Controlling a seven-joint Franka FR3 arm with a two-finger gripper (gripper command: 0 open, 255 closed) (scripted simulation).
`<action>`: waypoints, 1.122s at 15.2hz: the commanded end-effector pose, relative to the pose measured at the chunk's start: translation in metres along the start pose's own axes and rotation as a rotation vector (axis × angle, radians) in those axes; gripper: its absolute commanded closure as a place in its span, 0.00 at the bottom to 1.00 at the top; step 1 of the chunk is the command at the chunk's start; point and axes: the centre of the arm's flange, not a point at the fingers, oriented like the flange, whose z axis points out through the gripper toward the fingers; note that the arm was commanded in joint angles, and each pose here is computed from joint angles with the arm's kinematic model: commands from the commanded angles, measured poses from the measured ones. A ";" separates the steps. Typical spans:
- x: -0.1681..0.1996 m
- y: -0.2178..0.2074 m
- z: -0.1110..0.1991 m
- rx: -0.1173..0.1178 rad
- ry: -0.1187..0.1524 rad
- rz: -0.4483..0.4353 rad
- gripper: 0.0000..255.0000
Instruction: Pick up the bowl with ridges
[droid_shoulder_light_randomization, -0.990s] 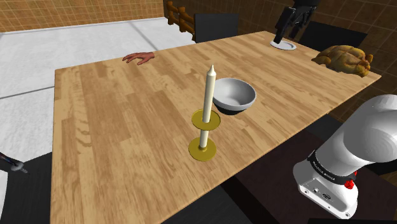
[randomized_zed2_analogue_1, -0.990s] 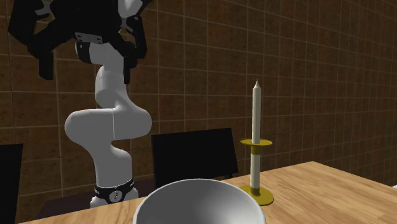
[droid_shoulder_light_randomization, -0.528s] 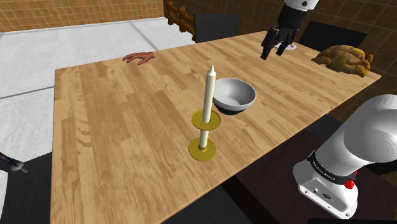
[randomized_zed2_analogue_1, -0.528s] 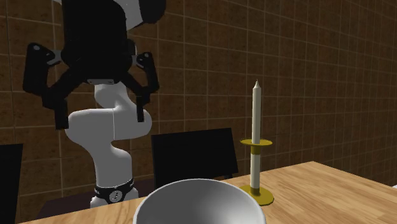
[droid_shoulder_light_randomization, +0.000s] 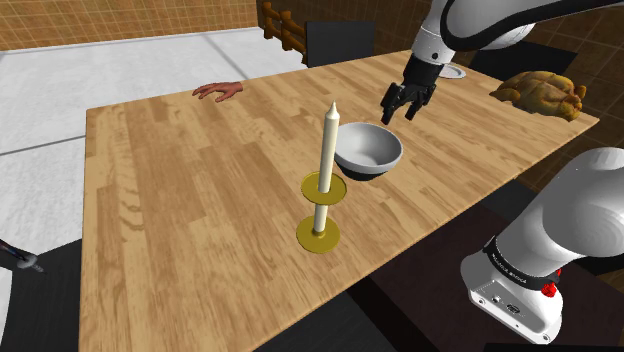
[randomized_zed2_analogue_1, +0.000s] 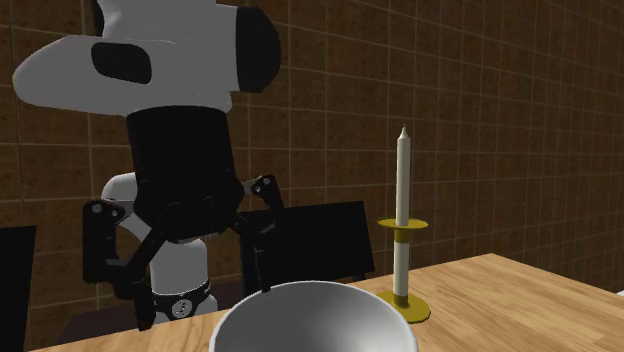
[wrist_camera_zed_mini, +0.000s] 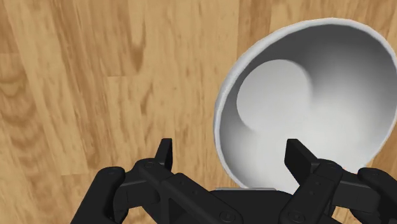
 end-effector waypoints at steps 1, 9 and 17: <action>0.001 0.001 0.012 0.007 0.000 0.006 0.00; -0.002 0.005 0.047 0.007 0.000 0.006 0.00; -0.001 0.005 0.047 0.007 0.000 0.006 1.00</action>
